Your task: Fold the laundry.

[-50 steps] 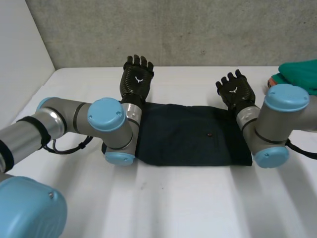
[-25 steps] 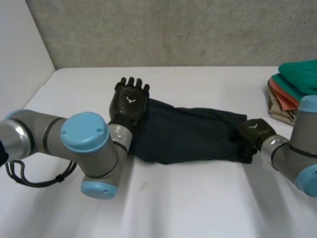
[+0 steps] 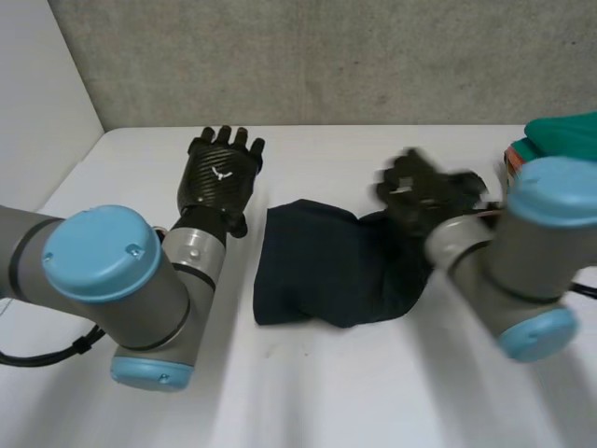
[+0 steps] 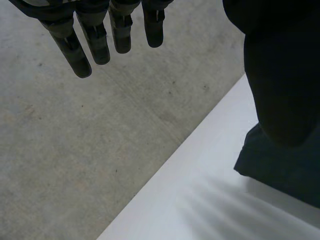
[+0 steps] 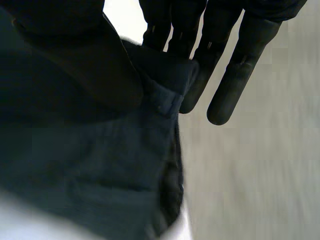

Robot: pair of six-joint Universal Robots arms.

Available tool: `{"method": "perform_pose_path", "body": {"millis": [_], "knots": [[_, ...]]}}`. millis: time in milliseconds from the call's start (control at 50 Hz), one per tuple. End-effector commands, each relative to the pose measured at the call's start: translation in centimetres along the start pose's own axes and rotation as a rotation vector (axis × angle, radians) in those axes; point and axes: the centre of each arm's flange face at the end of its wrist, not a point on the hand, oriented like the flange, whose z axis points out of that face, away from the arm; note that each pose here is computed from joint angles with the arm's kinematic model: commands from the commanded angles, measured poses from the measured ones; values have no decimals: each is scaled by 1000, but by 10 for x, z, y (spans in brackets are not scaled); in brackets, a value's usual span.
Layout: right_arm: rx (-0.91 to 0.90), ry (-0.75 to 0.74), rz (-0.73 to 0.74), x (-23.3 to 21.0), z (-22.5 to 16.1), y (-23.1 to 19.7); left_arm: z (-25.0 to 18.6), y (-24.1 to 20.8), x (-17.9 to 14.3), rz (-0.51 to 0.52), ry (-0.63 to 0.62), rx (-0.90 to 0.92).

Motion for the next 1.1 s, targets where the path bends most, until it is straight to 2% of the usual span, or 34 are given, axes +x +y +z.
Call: {"method": "perform_pose_path", "body": {"millis": [20, 100, 160, 200, 280, 300, 320, 380, 400, 480, 500, 560, 600, 740, 860, 960, 1020, 1100], "knots": [[368, -233, -5, -74, 2, -55, 1, -3, -19, -42, -45, 3], [453, -330, 16, -104, 1, -66, 4, -3, -25, -49, -65, 3], [465, -344, 44, -105, 0, -70, 5, -2, -30, -59, -83, -1], [449, -358, 122, -103, 0, -70, 8, -3, -36, -76, -104, 1], [400, -352, 373, -75, 1, -67, 13, -8, -41, -107, -118, 23], [394, -337, 432, -63, 1, -68, 14, -10, -42, -113, -120, 32], [386, -310, 555, -39, -1, -70, 16, -13, -42, -119, -121, 42], [368, -274, 726, -10, -4, -66, 23, -22, -42, -145, -123, 76], [343, -253, 829, 4, -4, -58, 26, -25, -42, -152, -126, 87], [230, -166, 1040, 32, 1, -18, 32, -31, -21, -207, -55, 119], [204, -145, 1069, 37, 1, -10, 33, -34, -5, -225, 7, 131], [87, -77, 1140, 50, 1, 16, 35, -37, 18, -235, 103, 135], [48, -70, 1147, 52, 2, 22, 38, -29, 37, -232, 185, 106], [-103, -168, 1129, 32, 21, 40, 53, 13, 66, -198, 272, -82], [-143, -303, 1138, 10, 39, 49, 45, 36, 62, -124, 213, -281], [-170, -410, 1125, -21, 44, 37, 32, 47, 55, -35, 155, -401], [-199, -443, 1071, -40, 46, 40, 23, 53, 54, -1, 143, -453], [-250, -406, 967, -52, 48, 47, 12, 58, 60, 20, 168, -496]]}}
